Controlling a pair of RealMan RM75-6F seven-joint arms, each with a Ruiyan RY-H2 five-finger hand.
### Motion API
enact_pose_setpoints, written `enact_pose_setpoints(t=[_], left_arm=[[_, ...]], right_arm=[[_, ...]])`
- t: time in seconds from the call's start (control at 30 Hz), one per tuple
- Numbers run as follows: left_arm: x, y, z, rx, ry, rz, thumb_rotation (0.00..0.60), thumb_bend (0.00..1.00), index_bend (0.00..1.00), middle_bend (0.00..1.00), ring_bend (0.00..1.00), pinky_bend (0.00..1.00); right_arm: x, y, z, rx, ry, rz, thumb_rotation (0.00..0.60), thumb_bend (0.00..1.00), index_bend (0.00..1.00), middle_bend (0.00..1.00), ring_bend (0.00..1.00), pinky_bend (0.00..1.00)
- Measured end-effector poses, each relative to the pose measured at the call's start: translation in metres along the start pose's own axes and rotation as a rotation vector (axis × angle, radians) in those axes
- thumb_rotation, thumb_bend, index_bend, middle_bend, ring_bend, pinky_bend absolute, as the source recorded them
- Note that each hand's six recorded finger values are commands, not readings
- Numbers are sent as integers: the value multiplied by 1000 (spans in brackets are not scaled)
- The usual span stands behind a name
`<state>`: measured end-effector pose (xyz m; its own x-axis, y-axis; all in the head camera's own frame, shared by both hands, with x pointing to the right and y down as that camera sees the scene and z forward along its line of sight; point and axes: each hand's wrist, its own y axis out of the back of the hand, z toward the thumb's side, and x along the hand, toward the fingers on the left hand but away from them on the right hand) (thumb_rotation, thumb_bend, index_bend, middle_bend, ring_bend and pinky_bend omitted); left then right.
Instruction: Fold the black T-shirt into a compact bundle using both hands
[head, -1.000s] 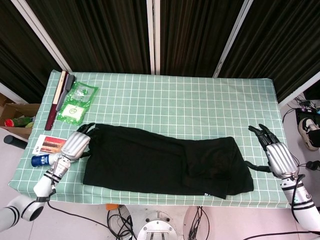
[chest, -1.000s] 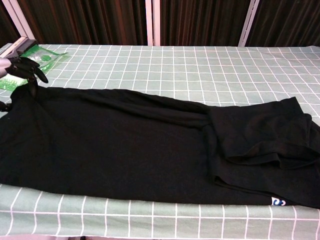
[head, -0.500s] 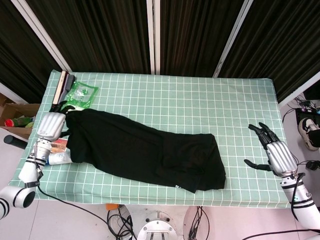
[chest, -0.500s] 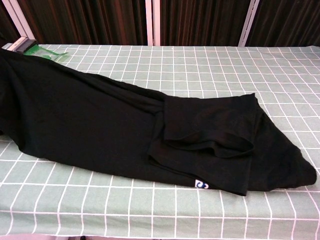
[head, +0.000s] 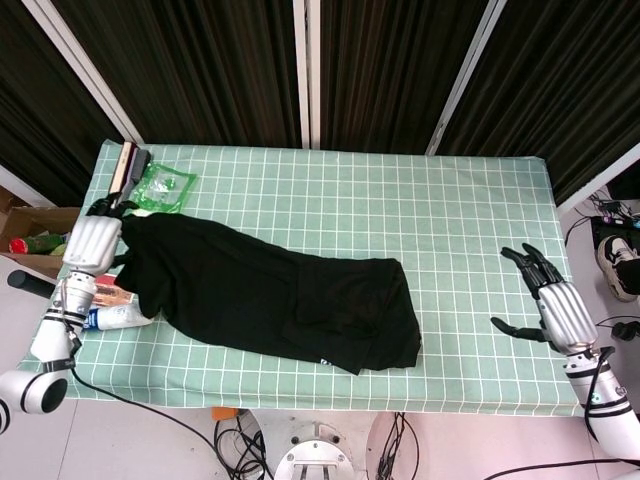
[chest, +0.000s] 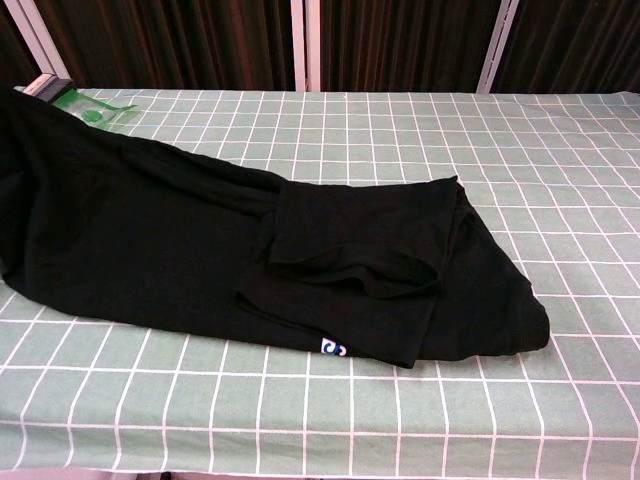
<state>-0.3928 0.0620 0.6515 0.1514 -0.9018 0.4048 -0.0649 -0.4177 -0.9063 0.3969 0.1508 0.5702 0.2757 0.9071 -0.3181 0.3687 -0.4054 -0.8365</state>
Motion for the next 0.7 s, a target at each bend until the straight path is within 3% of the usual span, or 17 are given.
enact_pose_setpoints(t=[0.2, 0.47, 0.7], left_arm=[[-5, 4, 76, -106, -160, -40, 600, 639, 636, 251, 101, 164], [-2, 21, 183, -155, -394, -69, 600, 641, 636, 251, 101, 164], [4, 10, 251, -154, -492, -125, 600, 641, 633, 250, 101, 163]], right_arm=[[2, 2, -2, -9, 1, -11, 600, 71, 93, 167, 15, 176], [4, 7, -6, -24, 0, -33, 600, 71, 95, 167, 15, 175], [7, 12, -10, -31, -6, -47, 600, 72, 97, 167, 15, 175]])
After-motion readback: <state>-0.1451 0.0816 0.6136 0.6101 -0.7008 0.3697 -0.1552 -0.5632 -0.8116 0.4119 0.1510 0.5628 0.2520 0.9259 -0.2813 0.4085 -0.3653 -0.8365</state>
